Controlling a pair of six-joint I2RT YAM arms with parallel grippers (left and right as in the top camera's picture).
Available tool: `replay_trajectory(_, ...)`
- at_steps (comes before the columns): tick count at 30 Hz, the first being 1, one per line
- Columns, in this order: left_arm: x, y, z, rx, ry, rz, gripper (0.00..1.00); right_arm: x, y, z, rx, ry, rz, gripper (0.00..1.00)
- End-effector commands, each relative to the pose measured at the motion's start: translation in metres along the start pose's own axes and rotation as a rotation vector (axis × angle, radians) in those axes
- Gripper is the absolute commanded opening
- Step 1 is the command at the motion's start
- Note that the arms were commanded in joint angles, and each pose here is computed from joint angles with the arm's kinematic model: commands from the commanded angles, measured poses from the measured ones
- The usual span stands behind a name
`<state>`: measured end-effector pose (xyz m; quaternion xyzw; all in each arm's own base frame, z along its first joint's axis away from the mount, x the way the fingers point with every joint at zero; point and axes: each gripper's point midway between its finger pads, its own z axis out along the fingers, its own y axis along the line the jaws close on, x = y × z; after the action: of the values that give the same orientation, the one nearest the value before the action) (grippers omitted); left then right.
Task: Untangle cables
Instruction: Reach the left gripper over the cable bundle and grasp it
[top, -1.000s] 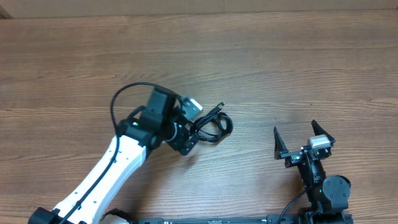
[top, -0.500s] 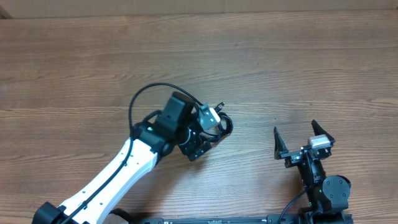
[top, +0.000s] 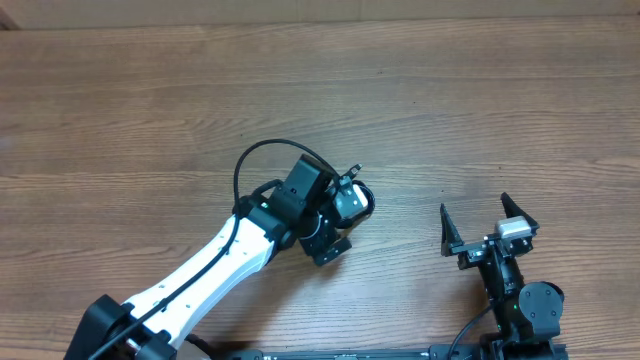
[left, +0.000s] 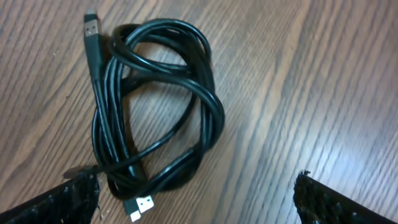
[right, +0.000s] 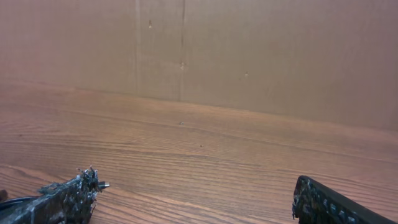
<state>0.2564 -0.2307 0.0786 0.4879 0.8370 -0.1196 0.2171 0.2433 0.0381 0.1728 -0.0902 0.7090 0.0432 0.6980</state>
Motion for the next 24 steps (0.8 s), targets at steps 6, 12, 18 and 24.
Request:
replay_trajectory(6, -0.020, 0.002, -0.001, 0.005, -0.067, -0.109, 1.00, 0.002, -0.002, 0.000, 0.011, -0.003, -0.007, 1.00)
replay_trajectory(12, -0.008, -0.001, 0.004, 0.019, -0.018, 0.184, 1.00, 0.002, -0.002, 0.000, 0.012, -0.003, -0.007, 1.00)
replay_trajectory(18, 0.004, -0.002, 0.022, 0.050, 0.033, 0.351, 1.00, 0.002, -0.002, 0.000, 0.012, -0.004, -0.007, 1.00)
replay_trajectory(24, 0.016, -0.002, 0.048, 0.080, 0.082, 0.350, 0.99, 0.002, -0.002, 0.000, 0.011, -0.003, -0.007, 1.00)
